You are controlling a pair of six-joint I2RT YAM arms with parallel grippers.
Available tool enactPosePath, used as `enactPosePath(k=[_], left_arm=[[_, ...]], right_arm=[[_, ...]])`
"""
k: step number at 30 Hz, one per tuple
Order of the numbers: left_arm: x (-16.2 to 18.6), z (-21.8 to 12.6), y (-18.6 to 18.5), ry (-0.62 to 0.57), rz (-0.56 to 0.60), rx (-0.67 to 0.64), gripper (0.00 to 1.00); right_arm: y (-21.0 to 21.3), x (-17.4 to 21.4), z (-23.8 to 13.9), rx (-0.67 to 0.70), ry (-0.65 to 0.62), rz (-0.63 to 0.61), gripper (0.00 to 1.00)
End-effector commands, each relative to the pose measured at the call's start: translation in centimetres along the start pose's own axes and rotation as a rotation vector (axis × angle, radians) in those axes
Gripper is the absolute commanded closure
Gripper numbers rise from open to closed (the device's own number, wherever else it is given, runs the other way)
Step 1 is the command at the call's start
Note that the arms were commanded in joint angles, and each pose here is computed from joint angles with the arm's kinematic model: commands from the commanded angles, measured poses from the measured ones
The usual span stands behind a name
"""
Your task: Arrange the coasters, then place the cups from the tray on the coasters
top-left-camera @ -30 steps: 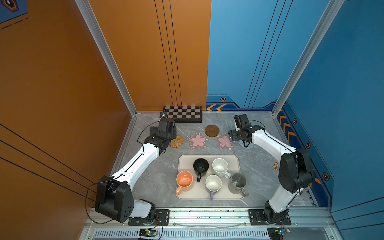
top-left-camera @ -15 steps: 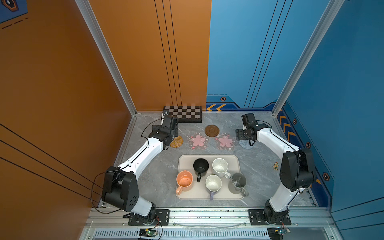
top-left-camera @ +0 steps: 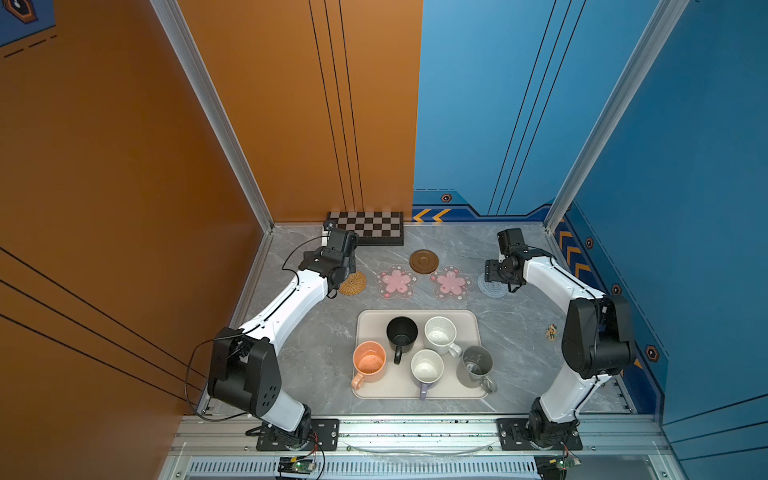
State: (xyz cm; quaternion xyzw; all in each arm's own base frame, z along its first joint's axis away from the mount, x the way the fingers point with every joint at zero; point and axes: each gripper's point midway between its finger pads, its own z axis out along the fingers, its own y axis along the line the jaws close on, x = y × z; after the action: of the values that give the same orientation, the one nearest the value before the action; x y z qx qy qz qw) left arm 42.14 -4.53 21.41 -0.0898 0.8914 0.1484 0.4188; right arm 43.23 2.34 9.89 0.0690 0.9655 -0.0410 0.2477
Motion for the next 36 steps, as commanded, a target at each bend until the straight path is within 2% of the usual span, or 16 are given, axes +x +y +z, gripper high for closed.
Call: enactPosePath(k=[1, 8, 19, 36], left_arm=[[0.0, -0.2, -0.2, 0.023, -0.001, -0.011, 0.02], [-0.1, -0.4, -0.6, 0.047, -0.010, 0.020, 0.02], [0.7, -0.2, -1.4, 0.082, -0.029, 0.051, 0.02], [0.8, -0.1, -2.0, 0.094, -0.012, 0.079, 0.02]], right_arm=[[0.0, 2.3, 1.4, 0.008, 0.084, 0.012, 0.27], [-1.1, 3.2, 3.5, 0.041, 0.140, 0.068, 0.30], [-0.4, 3.6, 5.4, 0.014, 0.188, 0.073, 0.52], [-0.7, 3.2, 7.2, 0.059, 0.210, 0.108, 0.54]])
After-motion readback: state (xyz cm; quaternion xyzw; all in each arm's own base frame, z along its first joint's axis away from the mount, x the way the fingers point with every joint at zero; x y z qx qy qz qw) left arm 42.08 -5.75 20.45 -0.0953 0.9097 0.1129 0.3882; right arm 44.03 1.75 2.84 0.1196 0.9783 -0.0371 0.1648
